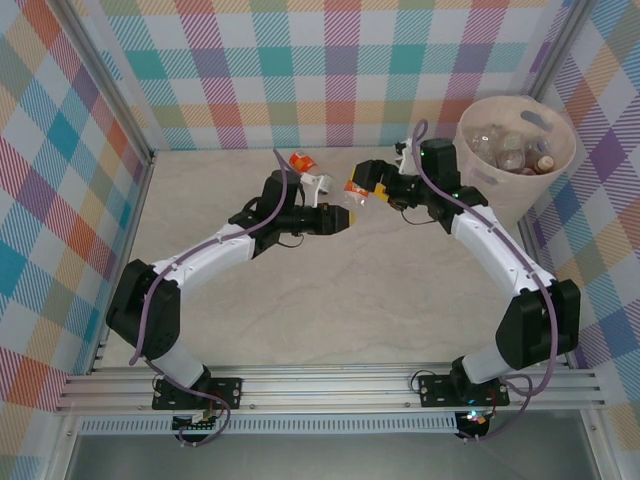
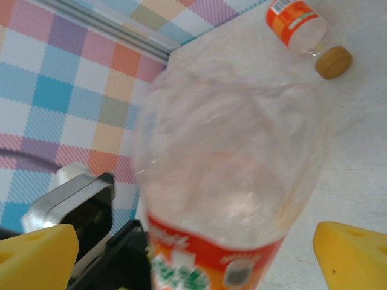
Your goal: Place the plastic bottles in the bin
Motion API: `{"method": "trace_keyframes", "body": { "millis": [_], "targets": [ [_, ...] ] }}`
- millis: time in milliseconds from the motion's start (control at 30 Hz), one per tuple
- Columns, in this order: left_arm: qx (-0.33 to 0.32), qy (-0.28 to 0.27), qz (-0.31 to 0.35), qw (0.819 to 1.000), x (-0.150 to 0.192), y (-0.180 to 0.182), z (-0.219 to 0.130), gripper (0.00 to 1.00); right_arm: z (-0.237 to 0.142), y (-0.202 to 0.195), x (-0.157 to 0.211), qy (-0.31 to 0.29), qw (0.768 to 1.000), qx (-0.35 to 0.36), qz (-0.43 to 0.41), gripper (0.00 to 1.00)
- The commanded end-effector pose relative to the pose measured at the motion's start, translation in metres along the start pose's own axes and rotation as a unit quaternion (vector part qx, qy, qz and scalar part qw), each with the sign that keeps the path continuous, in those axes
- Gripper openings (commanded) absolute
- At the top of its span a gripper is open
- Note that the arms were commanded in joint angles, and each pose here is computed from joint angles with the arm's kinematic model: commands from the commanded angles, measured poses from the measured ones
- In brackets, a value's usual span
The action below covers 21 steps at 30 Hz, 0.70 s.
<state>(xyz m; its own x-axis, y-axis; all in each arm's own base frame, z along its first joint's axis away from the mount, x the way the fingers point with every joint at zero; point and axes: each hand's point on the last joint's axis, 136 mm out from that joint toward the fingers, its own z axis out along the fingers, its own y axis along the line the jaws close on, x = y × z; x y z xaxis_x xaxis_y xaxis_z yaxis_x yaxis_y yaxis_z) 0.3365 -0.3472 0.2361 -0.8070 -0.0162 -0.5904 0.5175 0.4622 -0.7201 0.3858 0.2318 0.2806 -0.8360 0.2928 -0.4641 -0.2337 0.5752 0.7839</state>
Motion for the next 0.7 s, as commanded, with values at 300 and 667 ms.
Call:
{"method": "trace_keyframes", "body": {
  "millis": [300, 667],
  "targets": [
    [-0.008, 0.009, 0.049, 0.999, 0.002, -0.021, 0.0, 0.22, 0.015, 0.005, -0.002, 0.009, 1.0, 0.013, 0.026, 0.83],
    [-0.005, 0.014, 0.061, 0.998, 0.005, -0.026, 0.0, 0.22, 0.013, -0.004, -0.004, -0.01, 0.999, 0.033, 0.016, 0.56]
  ]
}}
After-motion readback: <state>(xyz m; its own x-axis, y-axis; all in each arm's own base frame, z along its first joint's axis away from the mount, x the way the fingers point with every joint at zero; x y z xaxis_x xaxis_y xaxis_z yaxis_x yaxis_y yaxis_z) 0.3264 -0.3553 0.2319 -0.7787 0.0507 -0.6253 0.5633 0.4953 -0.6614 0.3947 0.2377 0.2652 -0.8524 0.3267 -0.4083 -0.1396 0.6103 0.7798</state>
